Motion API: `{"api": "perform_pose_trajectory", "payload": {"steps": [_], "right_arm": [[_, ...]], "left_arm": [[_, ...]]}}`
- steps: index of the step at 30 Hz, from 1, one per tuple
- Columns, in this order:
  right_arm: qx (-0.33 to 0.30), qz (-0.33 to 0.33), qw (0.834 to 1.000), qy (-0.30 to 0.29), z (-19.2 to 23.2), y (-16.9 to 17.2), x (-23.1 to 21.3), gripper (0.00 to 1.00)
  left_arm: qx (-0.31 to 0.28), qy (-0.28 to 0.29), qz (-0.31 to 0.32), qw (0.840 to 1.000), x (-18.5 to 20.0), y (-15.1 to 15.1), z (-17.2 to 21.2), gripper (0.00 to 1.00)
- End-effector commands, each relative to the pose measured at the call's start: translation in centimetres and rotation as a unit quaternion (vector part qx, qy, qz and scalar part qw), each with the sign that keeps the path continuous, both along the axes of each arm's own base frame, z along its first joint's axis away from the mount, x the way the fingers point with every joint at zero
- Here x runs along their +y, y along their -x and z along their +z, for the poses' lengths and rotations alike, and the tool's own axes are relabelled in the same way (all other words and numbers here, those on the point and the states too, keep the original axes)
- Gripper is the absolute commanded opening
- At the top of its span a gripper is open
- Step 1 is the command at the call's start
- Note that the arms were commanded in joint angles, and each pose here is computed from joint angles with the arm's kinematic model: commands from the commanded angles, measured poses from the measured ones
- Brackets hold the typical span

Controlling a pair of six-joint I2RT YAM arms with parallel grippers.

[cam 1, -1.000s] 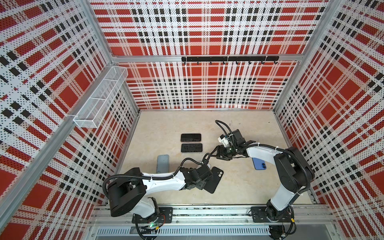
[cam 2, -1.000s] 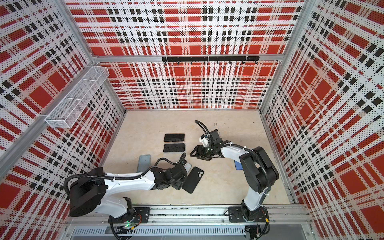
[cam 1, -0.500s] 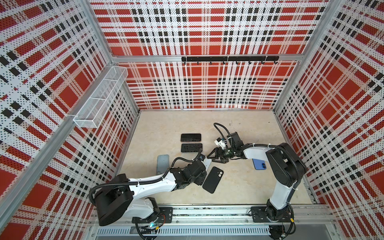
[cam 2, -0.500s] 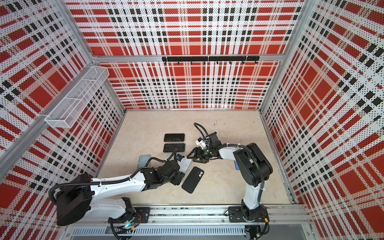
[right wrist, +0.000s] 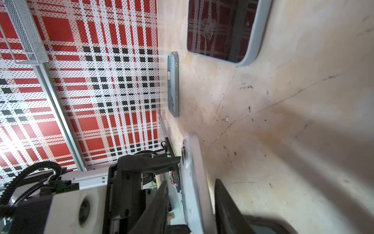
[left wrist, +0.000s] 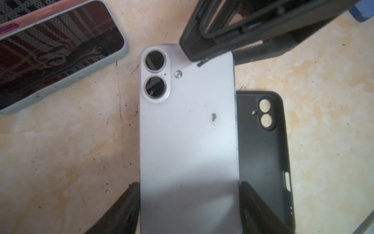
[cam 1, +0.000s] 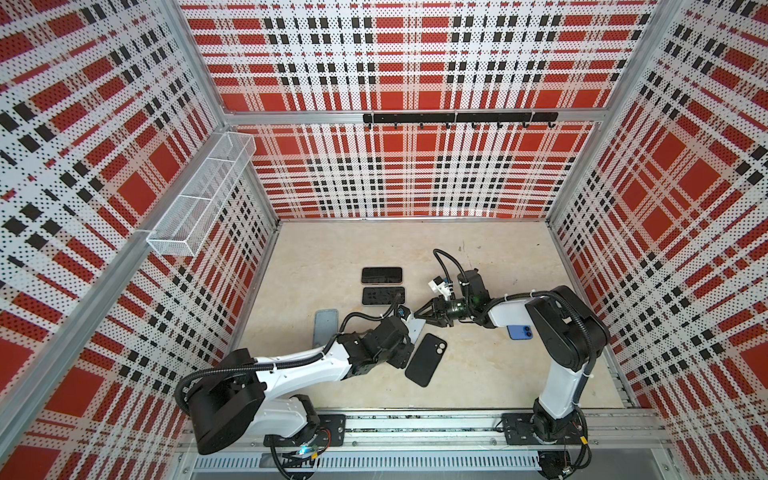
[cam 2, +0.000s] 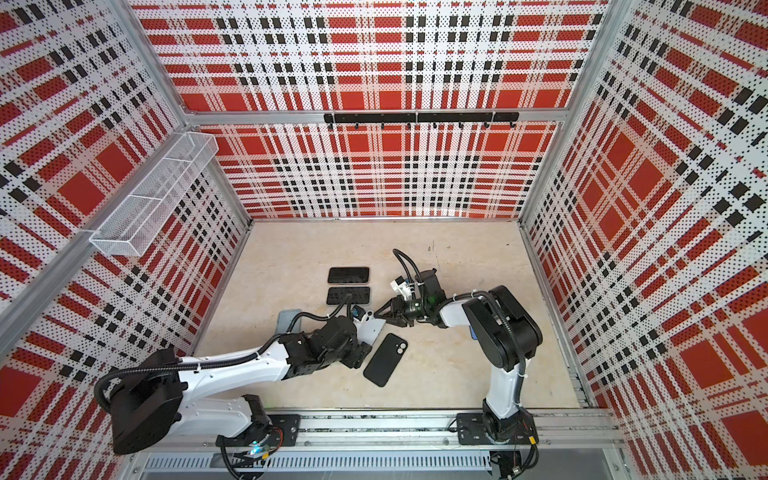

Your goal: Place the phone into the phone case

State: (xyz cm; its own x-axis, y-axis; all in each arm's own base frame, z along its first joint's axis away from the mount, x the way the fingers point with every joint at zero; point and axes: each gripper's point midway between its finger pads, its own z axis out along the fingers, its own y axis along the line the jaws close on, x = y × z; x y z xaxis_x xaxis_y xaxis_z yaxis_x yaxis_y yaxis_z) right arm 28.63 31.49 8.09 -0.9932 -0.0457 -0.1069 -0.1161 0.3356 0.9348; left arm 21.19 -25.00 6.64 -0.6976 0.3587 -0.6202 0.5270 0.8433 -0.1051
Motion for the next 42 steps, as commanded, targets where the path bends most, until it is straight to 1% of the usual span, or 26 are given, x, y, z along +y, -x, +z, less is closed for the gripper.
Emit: {"api": "perform_pose_trajectory", "payload": {"steps": [1, 4, 6, 10, 14, 16, 19, 23, 25, 27, 29, 31, 34, 35, 38, 40, 42], "right_arm": [[-0.024, 0.004, 0.999, -0.036, 1.1, -0.4, 0.8, 0.3], [-0.019, 0.002, 0.999, -0.049, 1.2, -0.3, 1.1, 0.21], [-0.02, 0.001, 0.998, -0.055, 1.3, -0.3, 1.1, 0.17], [-0.026, -0.001, 0.998, -0.049, 1.2, -0.1, 0.9, 0.12], [-0.038, -0.004, 0.999, -0.039, 1.4, -0.1, 0.7, 0.03], [-0.051, -0.008, 0.998, -0.036, 2.0, -0.3, 0.6, 0.01], [-0.082, -0.021, 0.996, -0.024, 3.3, -0.9, 0.1, 0.0], [-0.149, -0.058, 0.987, 0.006, 7.0, -2.7, -1.4, 0.0], [-0.183, -0.077, 0.98, 0.021, 9.2, -3.5, -2.4, 0.0], [-0.216, -0.096, 0.971, 0.036, 11.4, -4.2, -3.4, 0.0], [-0.246, -0.116, 0.961, 0.042, 13.7, -4.7, -4.4, 0.0], [-0.269, -0.142, 0.952, 0.038, 15.5, -4.9, -5.6, 0.0], [-0.31, -0.195, 0.931, 0.002, 19.0, -4.6, -7.3, 0.0], [-0.324, -0.215, 0.921, -0.021, 20.2, -4.2, -7.8, 0.0], [-0.348, -0.267, 0.894, -0.096, 23.2, -3.0, -9.2, 0.0], [-0.348, -0.291, 0.883, -0.123, 24.0, -2.5, -10.0, 0.0], [-0.343, -0.302, 0.879, -0.135, 24.4, -2.1, -10.4, 0.0]], "left_arm": [[-0.03, 0.047, 0.002, 0.998, -1.8, -1.5, 2.8, 0.6], [-0.03, 0.047, 0.005, 0.998, -1.8, -1.7, 2.8, 0.6], [-0.03, 0.045, 0.005, 0.999, -1.7, -1.8, 2.7, 0.6], [-0.032, 0.045, 0.012, 0.998, -1.6, -2.1, 2.7, 0.6], [-0.032, 0.049, 0.015, 0.998, -1.6, -2.3, 2.8, 0.61], [-0.033, 0.049, 0.016, 0.998, -1.6, -2.4, 3.1, 0.65], [-0.04, 0.055, 0.016, 0.998, -1.5, -2.4, 4.3, 0.79], [-0.06, 0.066, 0.001, 0.996, -0.7, -2.0, 7.4, 1.0], [-0.07, 0.074, -0.01, 0.995, -0.2, -1.8, 9.2, 0.99], [-0.072, 0.096, -0.016, 0.993, 0.5, -1.7, 11.2, 1.0], [-0.064, 0.136, -0.027, 0.988, 0.9, -1.4, 13.2, 0.99], [-0.048, 0.189, -0.041, 0.98, 1.2, -1.1, 14.9, 0.99], [-0.007, 0.299, -0.054, 0.953, 1.0, -0.9, 17.5, 0.99], [0.008, 0.336, -0.066, 0.94, 0.6, -0.8, 18.4, 0.99], [0.053, 0.42, -0.101, 0.9, -0.8, -0.5, 20.5, 0.99], [0.075, 0.452, -0.124, 0.88, -1.8, -0.2, 21.4, 0.99], [0.086, 0.469, -0.13, 0.869, -2.5, -0.3, 21.9, 0.96]]}}
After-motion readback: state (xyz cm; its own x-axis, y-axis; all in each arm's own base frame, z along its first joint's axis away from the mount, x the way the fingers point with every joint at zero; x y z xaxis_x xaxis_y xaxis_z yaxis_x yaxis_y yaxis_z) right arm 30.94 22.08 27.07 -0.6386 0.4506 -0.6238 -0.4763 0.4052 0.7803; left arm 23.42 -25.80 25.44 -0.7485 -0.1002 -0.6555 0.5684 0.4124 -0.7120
